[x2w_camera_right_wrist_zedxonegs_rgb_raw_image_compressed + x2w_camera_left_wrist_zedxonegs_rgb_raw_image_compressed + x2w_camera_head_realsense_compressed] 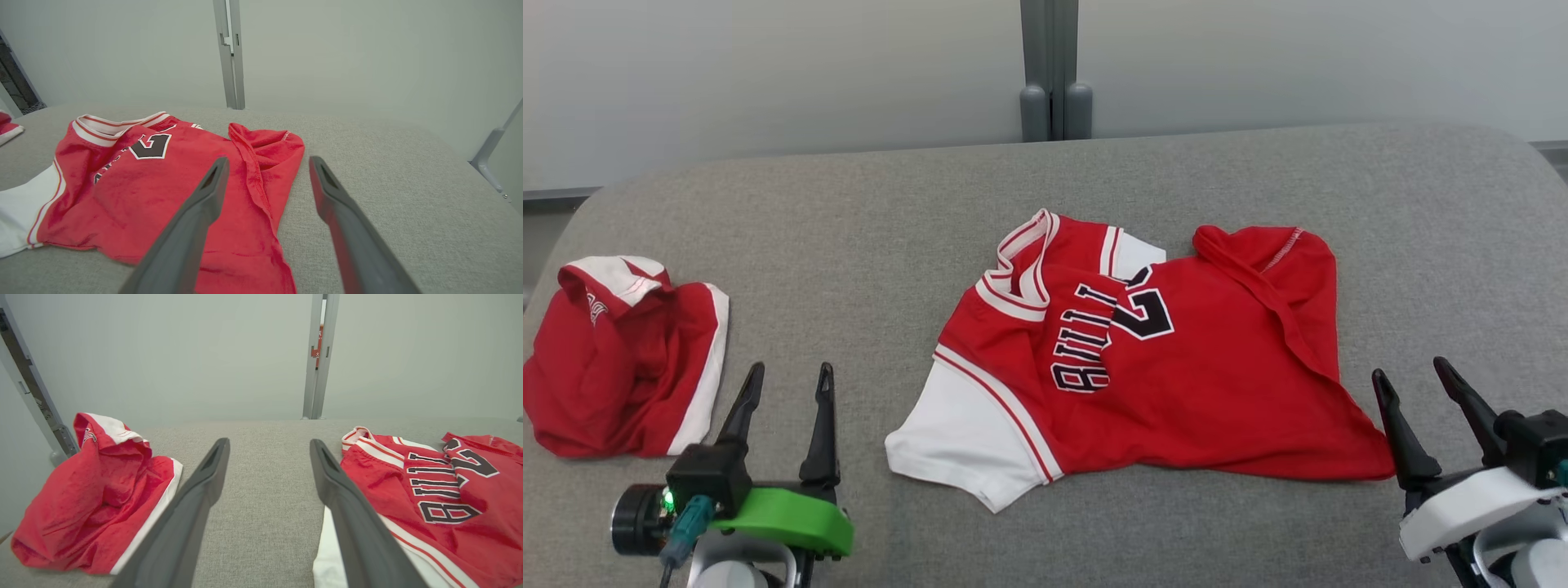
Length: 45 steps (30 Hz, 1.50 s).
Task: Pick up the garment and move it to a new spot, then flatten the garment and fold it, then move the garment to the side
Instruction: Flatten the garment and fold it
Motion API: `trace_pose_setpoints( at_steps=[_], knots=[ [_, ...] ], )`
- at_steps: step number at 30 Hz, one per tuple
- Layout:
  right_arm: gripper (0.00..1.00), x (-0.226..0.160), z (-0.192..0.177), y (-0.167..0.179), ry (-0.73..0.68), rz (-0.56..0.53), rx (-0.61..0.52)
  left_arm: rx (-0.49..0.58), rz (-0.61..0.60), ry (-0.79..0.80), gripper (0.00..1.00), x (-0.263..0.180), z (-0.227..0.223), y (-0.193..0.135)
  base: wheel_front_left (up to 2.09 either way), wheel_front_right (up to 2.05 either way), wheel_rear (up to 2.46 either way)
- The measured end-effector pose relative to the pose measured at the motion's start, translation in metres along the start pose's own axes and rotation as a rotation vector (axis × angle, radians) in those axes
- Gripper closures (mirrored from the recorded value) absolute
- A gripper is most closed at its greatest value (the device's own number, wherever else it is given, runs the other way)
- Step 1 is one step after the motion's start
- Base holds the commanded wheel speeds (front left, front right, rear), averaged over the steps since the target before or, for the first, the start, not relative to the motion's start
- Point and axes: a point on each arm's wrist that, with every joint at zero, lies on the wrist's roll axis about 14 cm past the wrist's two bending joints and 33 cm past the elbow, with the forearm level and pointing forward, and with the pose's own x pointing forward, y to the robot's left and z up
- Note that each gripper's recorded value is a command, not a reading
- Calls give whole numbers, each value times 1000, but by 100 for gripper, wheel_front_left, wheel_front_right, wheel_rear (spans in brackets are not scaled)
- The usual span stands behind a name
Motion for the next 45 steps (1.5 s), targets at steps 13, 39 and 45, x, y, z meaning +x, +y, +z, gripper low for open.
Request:
trace_pose_setpoints(
  at_steps=[13, 39, 45],
  knots=[
    [0, 35, -60, -7, 217, 53, -25, 43, -132, 170, 0, 42, -52, -26, 0, 0, 0],
    [0, 28, -106, -2, 377, 114, 26, 20, -228, 490, 0, 5, -148, -53, 0, 0, 0],
    [100, 25, -118, 4, 427, 126, 57, 6, -233, 522, 51, 2, -156, -57, 0, 0, 0]
  ],
)
